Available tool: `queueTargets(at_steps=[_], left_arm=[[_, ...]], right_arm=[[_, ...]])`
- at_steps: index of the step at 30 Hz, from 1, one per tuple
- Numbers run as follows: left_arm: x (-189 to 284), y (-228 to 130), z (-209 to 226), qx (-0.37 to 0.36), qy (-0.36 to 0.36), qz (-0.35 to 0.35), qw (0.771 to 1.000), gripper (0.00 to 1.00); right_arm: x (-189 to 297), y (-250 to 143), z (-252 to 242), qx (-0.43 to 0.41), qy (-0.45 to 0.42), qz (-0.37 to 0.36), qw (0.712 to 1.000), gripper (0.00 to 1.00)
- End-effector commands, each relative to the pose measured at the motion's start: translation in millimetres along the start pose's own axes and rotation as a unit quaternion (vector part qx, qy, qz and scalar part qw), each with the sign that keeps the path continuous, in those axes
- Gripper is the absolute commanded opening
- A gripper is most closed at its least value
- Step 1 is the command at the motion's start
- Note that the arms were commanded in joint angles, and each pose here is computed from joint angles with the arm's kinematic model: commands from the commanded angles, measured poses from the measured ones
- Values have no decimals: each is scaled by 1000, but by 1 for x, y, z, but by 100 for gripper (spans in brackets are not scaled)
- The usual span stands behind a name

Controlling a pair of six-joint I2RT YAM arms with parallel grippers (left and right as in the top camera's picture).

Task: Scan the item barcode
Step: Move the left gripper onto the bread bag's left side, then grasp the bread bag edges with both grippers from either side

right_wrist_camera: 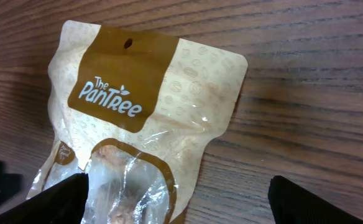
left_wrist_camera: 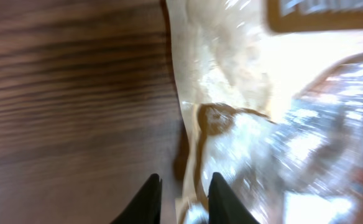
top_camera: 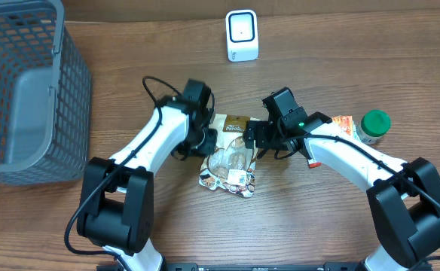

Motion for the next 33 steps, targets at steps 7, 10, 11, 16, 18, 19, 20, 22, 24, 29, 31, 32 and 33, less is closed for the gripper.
queueTargets(at_steps=[7,10,11,16,18,19,20,22,24,29,31,32,33], left_arm=[[29,-15,-16,33,-41,68,996,28],[12,-28,-12,52,-33,91,994,28],[6,-33,-10,60,-30,99,993,27],[-25,-56,-5,63,-29,125,990,29],[-32,-59,-4,63,-30,123,990,29],[-36,-60,-3,62,-31,120,990,29],[-38,-60,-3,62,-32,118,991,29],[-42,-60,-2,61,-34,112,991,30],[-43,-58,-2,60,-35,106,992,30],[-44,-54,-1,55,-29,94,994,27],[-39,-52,0,57,-25,95,994,23],[-36,-50,1,60,-26,94,993,23],[-29,-45,1,64,-26,93,993,22]], right_arm=[[7,2,2,0,5,-9,1000,96],[7,2,2,0,5,-10,1000,96],[7,2,2,0,5,-10,1000,96],[7,4,3,7,7,-14,1000,100],[7,5,3,20,8,-19,1000,100],[7,6,4,20,9,-21,1000,100],[7,7,4,20,10,-22,1000,100],[7,8,5,20,11,-25,999,100],[7,7,4,20,11,-24,999,100],[1,1,-1,14,1,-4,1000,100],[2,0,-2,13,0,-1,1000,100],[2,0,-2,13,0,-1,1000,100],[2,0,-2,10,0,-1,1000,100]])
Point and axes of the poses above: each gripper's point midway between its finger pads, its own x axis back along the fingers, its own z axis along the line the jaws close on, y = z × x, the point moved 6 cm from there along x, back along the fingers, and after that the axes turned 8 degrees about x, right-handed, at the moved point
